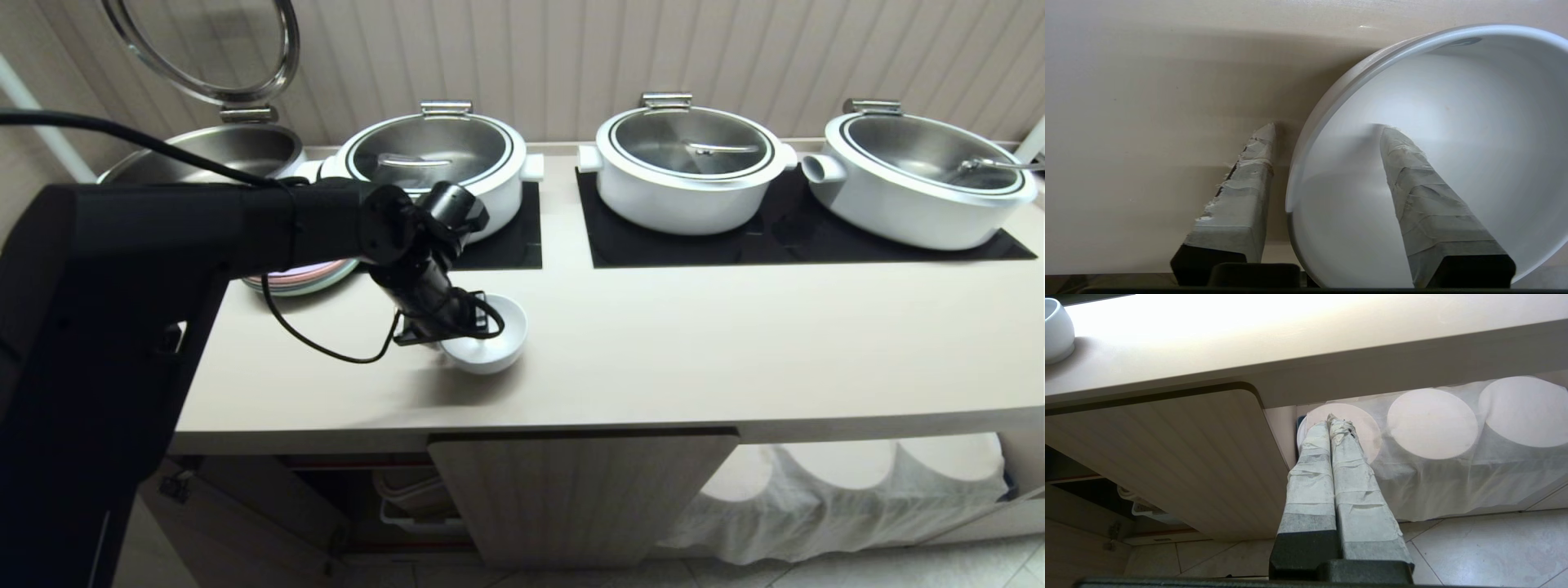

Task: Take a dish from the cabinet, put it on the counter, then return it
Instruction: Pick up the bowl from the table

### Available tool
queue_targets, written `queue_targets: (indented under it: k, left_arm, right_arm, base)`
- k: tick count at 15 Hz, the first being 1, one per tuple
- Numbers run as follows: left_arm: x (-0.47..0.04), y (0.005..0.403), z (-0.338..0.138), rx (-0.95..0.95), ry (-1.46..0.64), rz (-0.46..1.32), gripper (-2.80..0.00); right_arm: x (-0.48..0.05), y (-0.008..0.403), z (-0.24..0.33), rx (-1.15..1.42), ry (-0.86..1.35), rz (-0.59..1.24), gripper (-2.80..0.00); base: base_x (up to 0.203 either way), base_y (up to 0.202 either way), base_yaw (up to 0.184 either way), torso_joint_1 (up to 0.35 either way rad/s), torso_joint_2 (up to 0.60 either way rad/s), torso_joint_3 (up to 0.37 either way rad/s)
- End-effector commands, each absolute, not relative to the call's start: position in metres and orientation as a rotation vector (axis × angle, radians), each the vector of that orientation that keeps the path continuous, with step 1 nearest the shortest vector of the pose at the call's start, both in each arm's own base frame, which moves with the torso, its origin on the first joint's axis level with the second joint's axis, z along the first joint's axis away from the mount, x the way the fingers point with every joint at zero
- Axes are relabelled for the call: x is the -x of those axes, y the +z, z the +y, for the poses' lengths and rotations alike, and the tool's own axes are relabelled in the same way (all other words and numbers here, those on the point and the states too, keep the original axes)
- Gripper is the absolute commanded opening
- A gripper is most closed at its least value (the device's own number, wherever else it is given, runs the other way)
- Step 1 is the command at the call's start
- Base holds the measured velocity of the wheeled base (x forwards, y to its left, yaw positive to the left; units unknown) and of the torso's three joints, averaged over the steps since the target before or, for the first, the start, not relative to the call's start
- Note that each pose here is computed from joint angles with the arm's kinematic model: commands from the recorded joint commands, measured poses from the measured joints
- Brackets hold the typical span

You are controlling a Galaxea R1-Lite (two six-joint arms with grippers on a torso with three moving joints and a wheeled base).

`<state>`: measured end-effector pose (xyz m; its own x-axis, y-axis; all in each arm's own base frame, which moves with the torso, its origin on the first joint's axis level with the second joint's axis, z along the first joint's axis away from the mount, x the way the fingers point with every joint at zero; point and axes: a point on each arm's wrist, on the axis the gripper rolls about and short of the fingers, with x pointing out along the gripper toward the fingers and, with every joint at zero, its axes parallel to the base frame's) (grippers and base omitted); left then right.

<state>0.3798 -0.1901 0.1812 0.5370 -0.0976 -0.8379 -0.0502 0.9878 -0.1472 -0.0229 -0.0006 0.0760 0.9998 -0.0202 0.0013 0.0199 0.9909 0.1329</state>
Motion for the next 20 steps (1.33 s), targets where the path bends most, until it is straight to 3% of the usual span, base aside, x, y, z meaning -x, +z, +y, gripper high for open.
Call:
queue_targets:
  k: [1,12,20]
  left_arm:
    - [-0.379,0.184,-0.189,0.165,-0.024,1.002,-2.80]
    - [-0.370,0.202,-0.184,0.237,-0.003,0.972,-2.80]
    - [-0.351,0.225,-0.175,0.435,0.093,0.960,-2.80]
  right_arm:
    - [0.023,0.076,-0.001,-0.134,-0.020,-0.003,-2.80]
    - [0.023,0.076,-0.001,-0.133,-0.020,-0.003,-2.80]
    - [0.023,0.076,-0.001,-0.134,-0.020,-0.003,-2.80]
  base:
    - [0.000,0.000,0.000,0.000,0.00,0.000]
    - [0.000,0.000,0.000,0.000,0.00,0.000]
    - [0.000,0.000,0.000,0.000,0.00,0.000]
